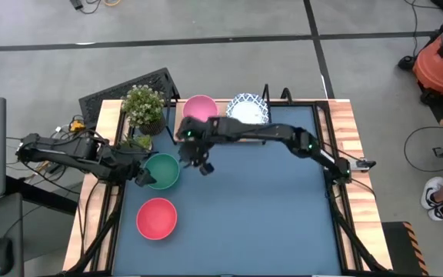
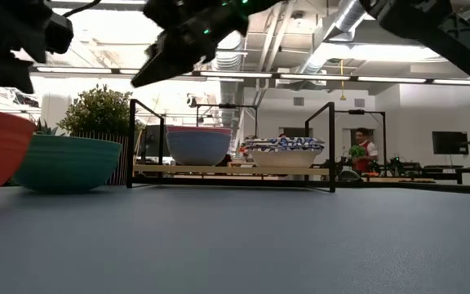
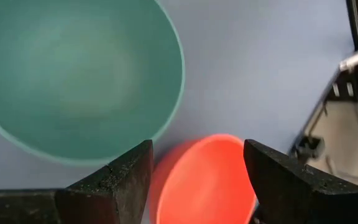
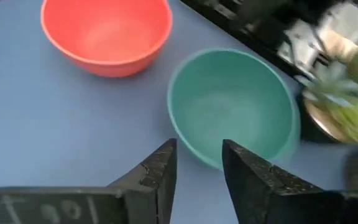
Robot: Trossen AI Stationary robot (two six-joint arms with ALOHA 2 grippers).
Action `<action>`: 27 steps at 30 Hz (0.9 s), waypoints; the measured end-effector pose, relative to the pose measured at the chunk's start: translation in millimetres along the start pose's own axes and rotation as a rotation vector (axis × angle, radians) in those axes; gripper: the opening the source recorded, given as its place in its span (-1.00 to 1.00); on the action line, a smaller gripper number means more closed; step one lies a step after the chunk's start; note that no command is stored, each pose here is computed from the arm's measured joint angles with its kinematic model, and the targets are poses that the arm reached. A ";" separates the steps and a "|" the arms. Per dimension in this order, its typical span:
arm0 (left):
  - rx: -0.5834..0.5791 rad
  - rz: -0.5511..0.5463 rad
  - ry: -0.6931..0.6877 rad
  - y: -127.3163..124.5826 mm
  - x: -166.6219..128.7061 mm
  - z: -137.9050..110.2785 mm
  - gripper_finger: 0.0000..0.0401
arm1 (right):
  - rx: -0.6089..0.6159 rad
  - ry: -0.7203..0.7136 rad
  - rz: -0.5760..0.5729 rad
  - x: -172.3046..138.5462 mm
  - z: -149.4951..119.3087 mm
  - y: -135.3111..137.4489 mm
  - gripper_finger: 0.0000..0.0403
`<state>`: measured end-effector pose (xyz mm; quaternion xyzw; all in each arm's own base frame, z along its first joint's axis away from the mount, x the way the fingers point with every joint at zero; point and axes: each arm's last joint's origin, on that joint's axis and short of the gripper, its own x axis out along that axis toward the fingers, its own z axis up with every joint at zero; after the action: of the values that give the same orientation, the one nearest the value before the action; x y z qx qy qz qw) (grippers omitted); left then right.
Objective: Place and stack bowls onto a shelf
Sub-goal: Stack the green bowl on top of the pink bowl on the shelf
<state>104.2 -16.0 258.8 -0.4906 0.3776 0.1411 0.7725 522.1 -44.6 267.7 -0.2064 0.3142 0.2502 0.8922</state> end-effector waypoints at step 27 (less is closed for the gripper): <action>-0.017 0.055 0.135 14.3 -8.4 -10.0 0.17 | -0.052 0.004 -0.039 85.6 -16.9 23.1 -0.11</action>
<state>85.7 -16.5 253.2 -0.4951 0.4408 0.1319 0.7370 559.1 -8.1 193.9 -0.2361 0.3051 0.2407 0.8906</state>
